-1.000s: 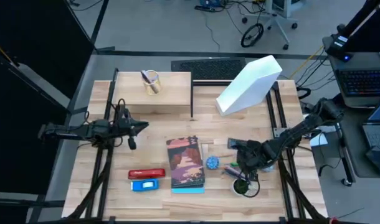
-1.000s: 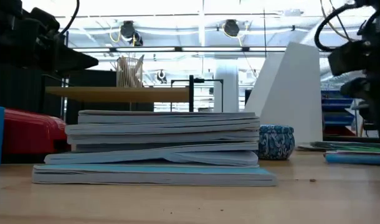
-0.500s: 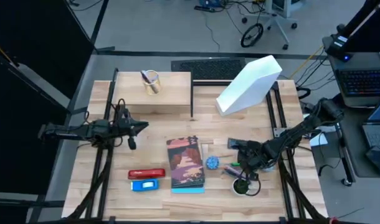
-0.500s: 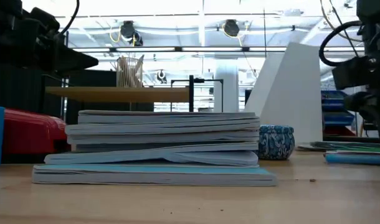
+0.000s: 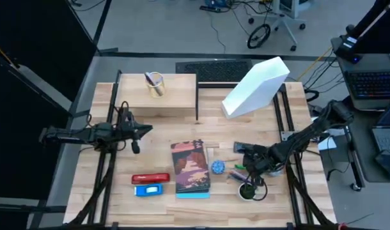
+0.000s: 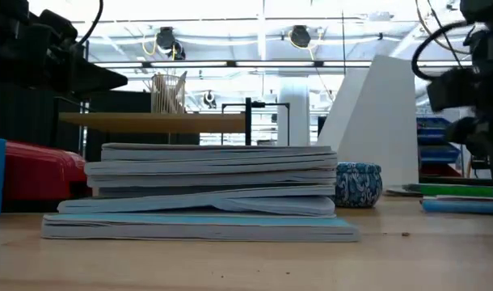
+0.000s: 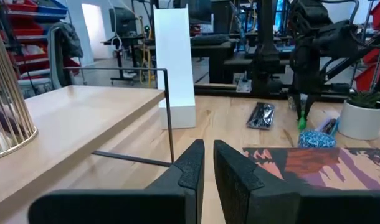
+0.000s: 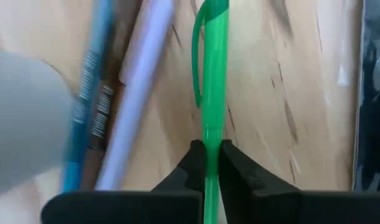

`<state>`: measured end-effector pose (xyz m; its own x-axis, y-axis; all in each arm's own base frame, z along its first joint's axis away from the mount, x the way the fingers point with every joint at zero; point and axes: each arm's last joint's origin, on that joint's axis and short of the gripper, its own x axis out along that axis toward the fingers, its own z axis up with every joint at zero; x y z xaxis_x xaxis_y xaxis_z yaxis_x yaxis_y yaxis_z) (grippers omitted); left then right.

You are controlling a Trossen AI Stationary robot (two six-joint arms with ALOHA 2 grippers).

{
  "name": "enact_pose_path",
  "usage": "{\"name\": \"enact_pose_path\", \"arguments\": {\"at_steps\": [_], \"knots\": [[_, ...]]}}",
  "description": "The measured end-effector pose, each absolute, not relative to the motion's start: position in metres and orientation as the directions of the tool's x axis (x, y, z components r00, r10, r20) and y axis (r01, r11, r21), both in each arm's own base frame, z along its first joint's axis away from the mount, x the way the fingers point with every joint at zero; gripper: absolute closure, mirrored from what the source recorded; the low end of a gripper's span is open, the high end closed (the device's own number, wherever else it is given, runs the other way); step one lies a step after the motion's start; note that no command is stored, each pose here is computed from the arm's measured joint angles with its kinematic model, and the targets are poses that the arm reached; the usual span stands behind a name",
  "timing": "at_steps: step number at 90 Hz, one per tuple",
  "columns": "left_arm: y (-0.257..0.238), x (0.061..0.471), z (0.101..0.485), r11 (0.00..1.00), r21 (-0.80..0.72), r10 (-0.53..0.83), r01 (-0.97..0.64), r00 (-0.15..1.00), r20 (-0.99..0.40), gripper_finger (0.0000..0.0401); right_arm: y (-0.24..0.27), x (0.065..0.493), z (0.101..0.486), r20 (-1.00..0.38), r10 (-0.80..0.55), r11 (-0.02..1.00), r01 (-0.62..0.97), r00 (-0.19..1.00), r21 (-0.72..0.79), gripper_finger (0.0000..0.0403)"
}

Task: Stock shelves
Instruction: Put the green pen into the gold pen holder on the shelf

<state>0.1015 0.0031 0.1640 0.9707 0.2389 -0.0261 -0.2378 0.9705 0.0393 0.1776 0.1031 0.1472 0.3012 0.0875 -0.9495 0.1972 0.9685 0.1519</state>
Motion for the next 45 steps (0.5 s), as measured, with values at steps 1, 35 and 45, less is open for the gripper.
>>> {"name": "enact_pose_path", "arguments": {"at_steps": [1,35,45], "knots": [[0.003,0.101,0.164,0.971,0.039,0.239,-0.238,0.971,-0.026,0.0379,0.103,0.177,0.148,-0.948,0.09,0.968,0.197,0.304,0.155,0.0399],[0.003,0.101,0.164,0.97,0.04,0.239,-0.238,0.971,-0.026,0.0379,0.091,0.176,0.176,-0.884,0.145,0.936,0.23,0.444,0.269,0.0401],[0.003,0.101,0.164,0.971,0.04,0.239,-0.238,0.971,-0.026,0.0379,0.081,0.184,0.187,-0.826,0.146,0.922,0.227,0.545,0.313,0.0401]]}}
